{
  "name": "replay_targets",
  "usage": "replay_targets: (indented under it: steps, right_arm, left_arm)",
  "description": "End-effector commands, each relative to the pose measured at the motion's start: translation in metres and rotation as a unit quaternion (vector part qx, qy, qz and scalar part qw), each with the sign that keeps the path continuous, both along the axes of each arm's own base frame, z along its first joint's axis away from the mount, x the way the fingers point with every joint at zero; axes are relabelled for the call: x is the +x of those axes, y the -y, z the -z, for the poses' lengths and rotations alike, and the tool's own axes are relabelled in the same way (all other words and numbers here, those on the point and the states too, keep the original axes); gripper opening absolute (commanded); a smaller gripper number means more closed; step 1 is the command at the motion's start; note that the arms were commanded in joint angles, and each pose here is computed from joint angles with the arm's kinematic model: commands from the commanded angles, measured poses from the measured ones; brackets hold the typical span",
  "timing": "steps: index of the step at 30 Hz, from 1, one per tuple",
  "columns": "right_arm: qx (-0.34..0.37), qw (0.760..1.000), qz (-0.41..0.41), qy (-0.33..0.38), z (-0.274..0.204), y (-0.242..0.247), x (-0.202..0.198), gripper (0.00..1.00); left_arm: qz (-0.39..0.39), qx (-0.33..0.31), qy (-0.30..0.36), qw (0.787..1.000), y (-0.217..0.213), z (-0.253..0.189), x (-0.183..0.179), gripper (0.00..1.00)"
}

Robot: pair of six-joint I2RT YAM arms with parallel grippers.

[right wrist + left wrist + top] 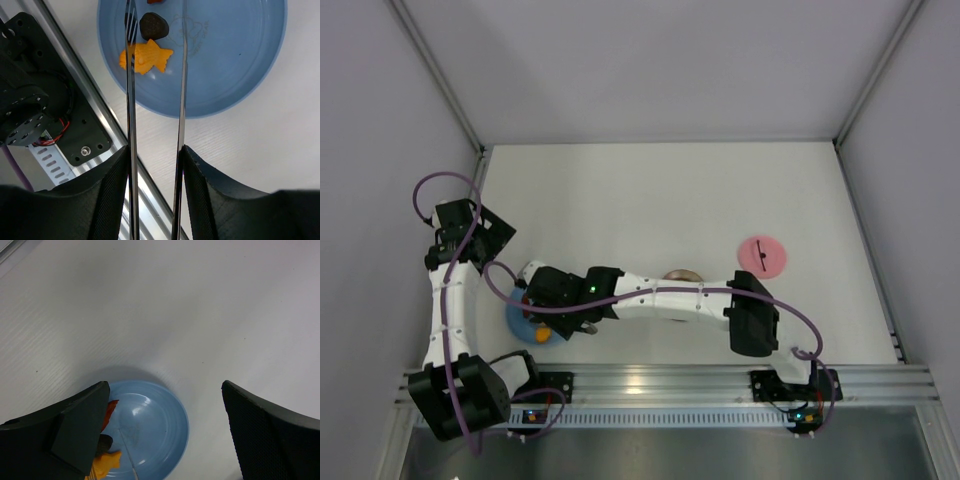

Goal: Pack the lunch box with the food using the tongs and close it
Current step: Pick up the fake food from the plate.

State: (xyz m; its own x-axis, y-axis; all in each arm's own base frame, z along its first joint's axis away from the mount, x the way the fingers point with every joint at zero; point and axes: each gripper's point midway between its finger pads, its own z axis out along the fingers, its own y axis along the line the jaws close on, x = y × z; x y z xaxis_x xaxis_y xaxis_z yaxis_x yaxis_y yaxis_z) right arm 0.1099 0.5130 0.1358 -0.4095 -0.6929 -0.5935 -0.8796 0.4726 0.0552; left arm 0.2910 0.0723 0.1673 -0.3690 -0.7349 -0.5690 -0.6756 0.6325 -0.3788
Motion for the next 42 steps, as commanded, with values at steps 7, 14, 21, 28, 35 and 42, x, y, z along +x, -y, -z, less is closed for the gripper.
replay_targets:
  steps: [7,14,21,28,35,42]
  right_arm:
    - [0.045,0.999,-0.010,0.011,-0.020,-0.025,-0.003,0.42]
    - [0.042,0.999,-0.009,0.007,-0.017,-0.024,-0.005,0.39]
    - [0.032,0.999,-0.003,0.012,-0.017,-0.018,-0.003,0.33]
    - [0.031,0.999,0.017,0.033,-0.030,-0.006,0.008,0.31]
    - [0.044,0.997,0.036,0.050,-0.051,0.004,0.021,0.31]
    - [0.050,0.995,0.062,0.066,-0.070,0.023,0.036,0.31]
  left_arm:
    - [-0.001,0.009,0.016,1.000,-0.004,-0.004,0.007,0.99]
    - [0.000,0.007,0.018,1.000,-0.003,-0.004,0.008,0.99]
    - [0.000,0.007,0.020,1.000,-0.004,-0.005,0.008,0.99]
    - [0.001,0.006,0.021,1.000,-0.003,-0.005,0.008,0.99]
    - [0.002,0.006,0.021,1.000,-0.003,-0.005,0.008,0.99]
    - [0.002,0.005,0.022,1.000,-0.002,-0.005,0.008,0.99]
